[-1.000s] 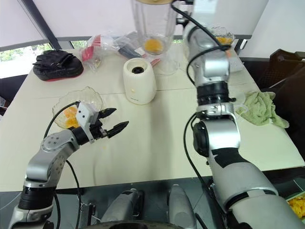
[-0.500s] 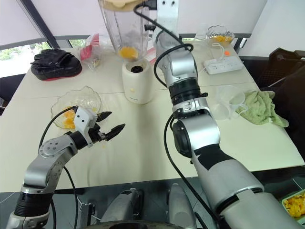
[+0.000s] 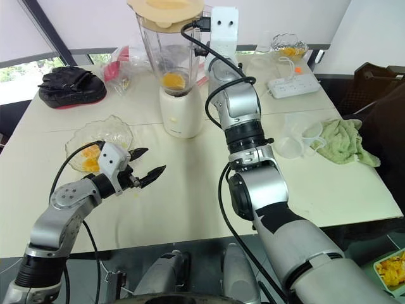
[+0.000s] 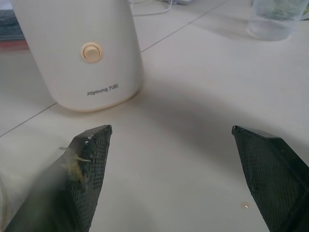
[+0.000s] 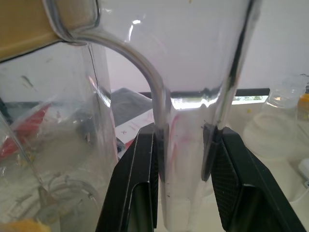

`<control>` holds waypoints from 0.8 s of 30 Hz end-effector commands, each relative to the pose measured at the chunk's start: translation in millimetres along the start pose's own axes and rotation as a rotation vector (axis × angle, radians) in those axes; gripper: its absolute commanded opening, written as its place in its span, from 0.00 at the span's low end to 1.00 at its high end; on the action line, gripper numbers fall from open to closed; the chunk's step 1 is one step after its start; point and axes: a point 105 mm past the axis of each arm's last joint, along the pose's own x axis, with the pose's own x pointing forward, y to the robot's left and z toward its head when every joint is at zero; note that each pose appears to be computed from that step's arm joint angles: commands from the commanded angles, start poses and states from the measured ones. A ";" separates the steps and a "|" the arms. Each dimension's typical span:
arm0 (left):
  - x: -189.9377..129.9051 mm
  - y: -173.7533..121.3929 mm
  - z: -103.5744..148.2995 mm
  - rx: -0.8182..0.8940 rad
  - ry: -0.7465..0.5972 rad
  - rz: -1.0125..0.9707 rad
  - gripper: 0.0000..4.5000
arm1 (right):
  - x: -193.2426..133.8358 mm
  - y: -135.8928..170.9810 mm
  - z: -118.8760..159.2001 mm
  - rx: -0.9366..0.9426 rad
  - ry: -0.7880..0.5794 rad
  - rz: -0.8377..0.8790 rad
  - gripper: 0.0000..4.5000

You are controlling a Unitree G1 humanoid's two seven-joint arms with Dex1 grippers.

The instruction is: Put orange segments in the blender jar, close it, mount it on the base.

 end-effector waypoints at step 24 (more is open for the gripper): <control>9.6 -3.0 11.6 0.073 -0.037 -0.038 0.92 | 1.6 11.1 -18.8 -0.145 0.036 0.226 0.21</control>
